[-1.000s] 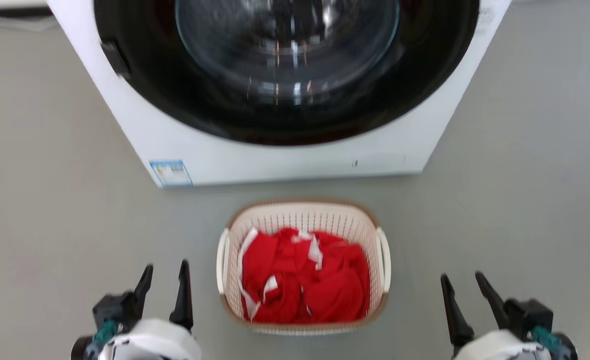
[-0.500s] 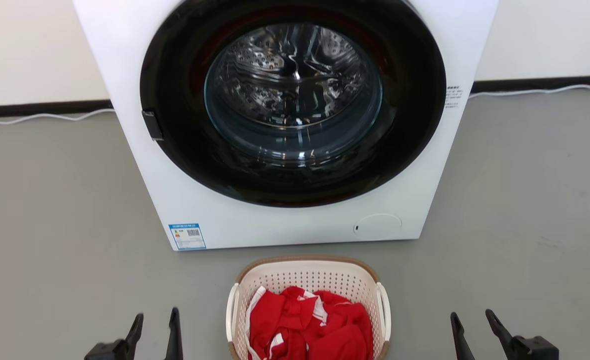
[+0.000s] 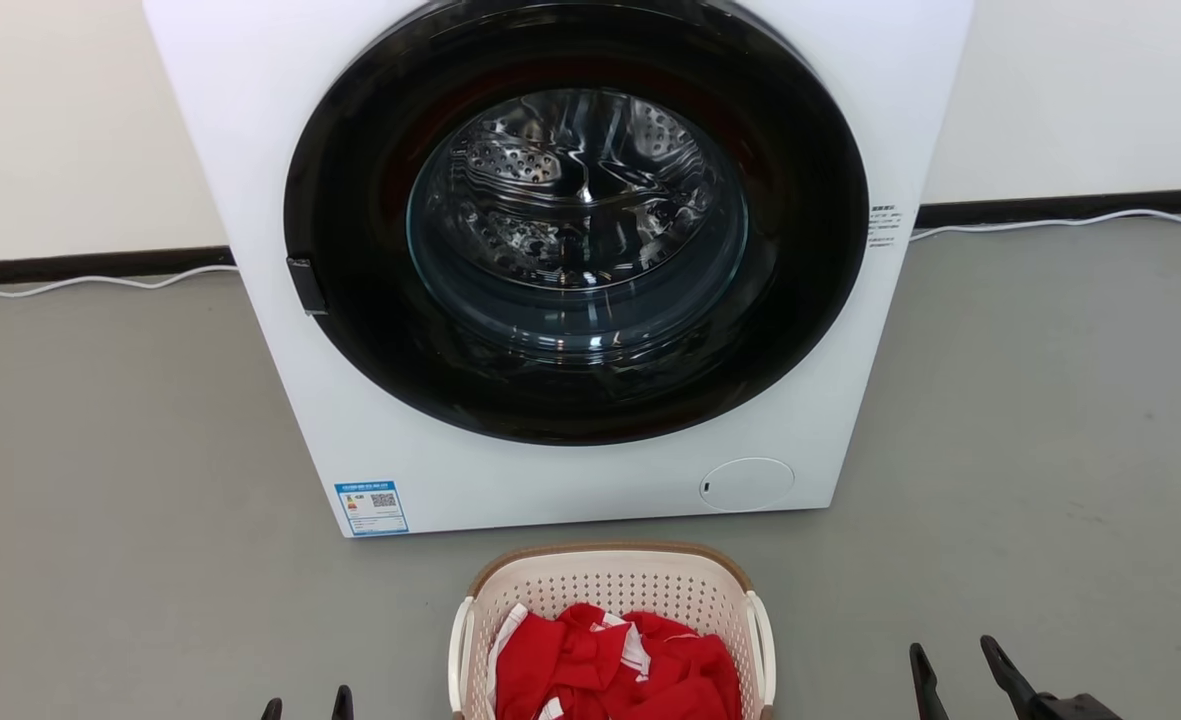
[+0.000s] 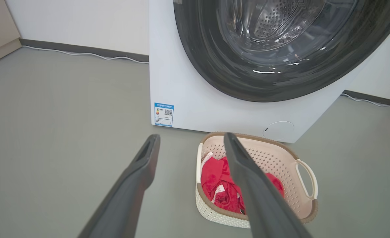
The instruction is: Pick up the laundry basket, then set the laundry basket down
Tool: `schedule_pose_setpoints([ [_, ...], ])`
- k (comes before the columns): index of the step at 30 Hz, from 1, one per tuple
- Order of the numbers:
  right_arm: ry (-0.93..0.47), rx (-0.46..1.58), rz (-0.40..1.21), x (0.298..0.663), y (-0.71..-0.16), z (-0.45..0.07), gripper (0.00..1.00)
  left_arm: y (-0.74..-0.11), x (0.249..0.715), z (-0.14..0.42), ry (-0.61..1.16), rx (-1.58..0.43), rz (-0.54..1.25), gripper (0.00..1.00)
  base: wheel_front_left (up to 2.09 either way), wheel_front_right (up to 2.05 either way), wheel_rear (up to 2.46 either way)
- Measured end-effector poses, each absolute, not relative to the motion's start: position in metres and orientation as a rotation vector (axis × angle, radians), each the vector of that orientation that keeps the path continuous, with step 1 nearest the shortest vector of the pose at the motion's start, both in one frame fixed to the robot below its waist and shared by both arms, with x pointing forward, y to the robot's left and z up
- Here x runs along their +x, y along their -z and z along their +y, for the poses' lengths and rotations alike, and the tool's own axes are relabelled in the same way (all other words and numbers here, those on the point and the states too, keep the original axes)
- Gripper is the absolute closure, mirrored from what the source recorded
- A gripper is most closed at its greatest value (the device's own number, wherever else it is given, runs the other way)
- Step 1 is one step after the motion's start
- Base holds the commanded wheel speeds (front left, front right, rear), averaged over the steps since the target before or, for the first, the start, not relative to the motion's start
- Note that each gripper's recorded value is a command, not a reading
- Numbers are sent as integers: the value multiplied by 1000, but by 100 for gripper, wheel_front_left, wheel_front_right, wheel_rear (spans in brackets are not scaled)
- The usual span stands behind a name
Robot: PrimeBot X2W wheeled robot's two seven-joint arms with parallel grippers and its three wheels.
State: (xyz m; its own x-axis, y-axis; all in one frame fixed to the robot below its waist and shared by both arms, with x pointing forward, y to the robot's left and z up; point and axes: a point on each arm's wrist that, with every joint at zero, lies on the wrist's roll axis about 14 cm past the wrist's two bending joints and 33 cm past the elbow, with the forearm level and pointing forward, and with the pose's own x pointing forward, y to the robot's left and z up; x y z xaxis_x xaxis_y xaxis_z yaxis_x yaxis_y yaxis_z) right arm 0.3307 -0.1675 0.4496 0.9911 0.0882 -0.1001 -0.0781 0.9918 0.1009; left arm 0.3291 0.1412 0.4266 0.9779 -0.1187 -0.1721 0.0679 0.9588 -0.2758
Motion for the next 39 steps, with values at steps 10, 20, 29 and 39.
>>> schedule_pose_setpoints([
  [10,-76,86,99,327,-451,-171,0,-442,331,138,115,-281,137,0,0,0,0],
  [20,-82,88,109,327,-448,-168,100,-446,330,138,112,-295,123,100,0,0,0],
  [29,-69,138,224,307,-414,-162,100,-410,307,134,86,-329,246,100,0,0,0],
  [39,-26,251,229,310,-415,-167,100,-409,310,140,40,-430,260,100,0,0,0],
])
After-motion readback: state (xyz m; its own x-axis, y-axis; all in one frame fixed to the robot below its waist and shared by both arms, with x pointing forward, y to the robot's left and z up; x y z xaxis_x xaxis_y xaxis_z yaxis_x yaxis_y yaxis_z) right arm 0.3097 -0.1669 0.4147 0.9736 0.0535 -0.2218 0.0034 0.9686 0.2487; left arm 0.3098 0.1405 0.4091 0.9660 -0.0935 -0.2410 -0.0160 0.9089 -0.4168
